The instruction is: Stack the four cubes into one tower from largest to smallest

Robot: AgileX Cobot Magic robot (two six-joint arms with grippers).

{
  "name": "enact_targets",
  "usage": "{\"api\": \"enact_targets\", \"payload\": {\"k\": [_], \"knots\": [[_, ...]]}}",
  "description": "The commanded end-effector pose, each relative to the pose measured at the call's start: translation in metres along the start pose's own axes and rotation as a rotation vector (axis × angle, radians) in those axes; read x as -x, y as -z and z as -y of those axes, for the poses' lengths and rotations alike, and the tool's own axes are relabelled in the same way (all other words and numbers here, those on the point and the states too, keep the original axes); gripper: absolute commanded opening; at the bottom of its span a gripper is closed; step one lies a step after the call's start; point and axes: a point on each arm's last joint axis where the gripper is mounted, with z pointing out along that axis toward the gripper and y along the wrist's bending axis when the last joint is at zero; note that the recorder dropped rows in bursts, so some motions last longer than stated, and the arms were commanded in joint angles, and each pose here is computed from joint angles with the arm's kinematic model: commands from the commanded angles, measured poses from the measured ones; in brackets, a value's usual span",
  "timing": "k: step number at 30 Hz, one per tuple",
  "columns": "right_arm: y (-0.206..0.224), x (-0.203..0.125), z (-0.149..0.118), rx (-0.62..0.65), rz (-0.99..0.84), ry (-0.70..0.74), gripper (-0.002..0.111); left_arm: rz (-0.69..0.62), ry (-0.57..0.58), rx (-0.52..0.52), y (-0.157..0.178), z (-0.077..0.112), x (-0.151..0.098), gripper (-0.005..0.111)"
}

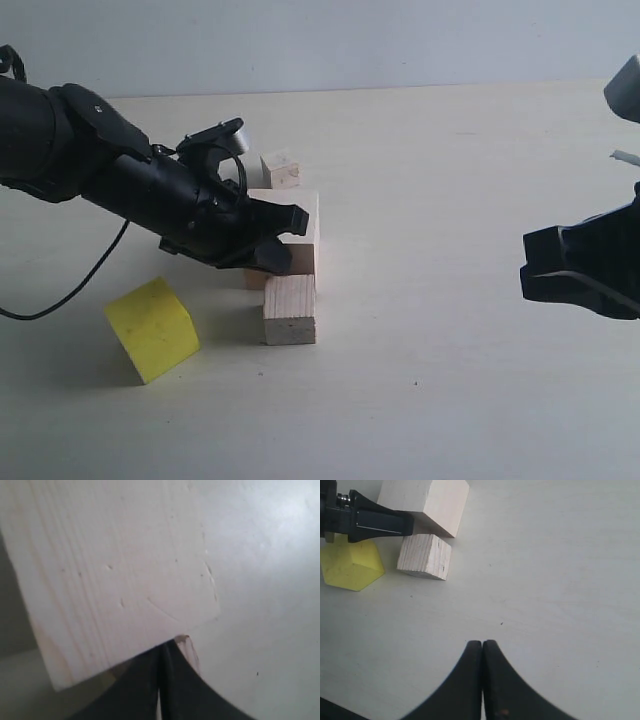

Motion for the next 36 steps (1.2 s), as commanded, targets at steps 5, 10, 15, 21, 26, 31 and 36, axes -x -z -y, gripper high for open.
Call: {"api": "enact_targets", "payload": {"k": [5,10,15,21,26,31,36], "knots": [[0.001,0.001,-0.001,0.000,0.011,0.018,0.000,0.029,0.013,-0.002,-0.001,0.001,0.002,0.000],[0.001,0.001,-0.001,0.000,0.011,0.018,0.000,0.032,0.017,-0.002,-0.001,0.001,0.002,0.000],[0.001,0.001,-0.001,0.000,0.011,0.018,0.000,0.047,0.007,-0.008,0.004,0.005,0.004,0.000],[0.001,0.000,-0.002,0.015,0.001,0.029,0.000,0.231,-0.147,-0.034,0.072,0.040,0.015,0.000],[0.002,0.000,-0.018,0.191,0.010,0.135,0.000,0.403,-0.238,-0.079,0.135,0.069,0.012,0.000],[0.006,0.003,-0.032,0.340,0.073,0.241,0.000,0.495,-0.293,-0.053,0.178,0.078,0.003,0.000],[0.008,0.012,-0.045,0.449,0.143,0.384,0.000,0.593,-0.309,0.006,0.214,0.073,-0.002,0.000]]}}
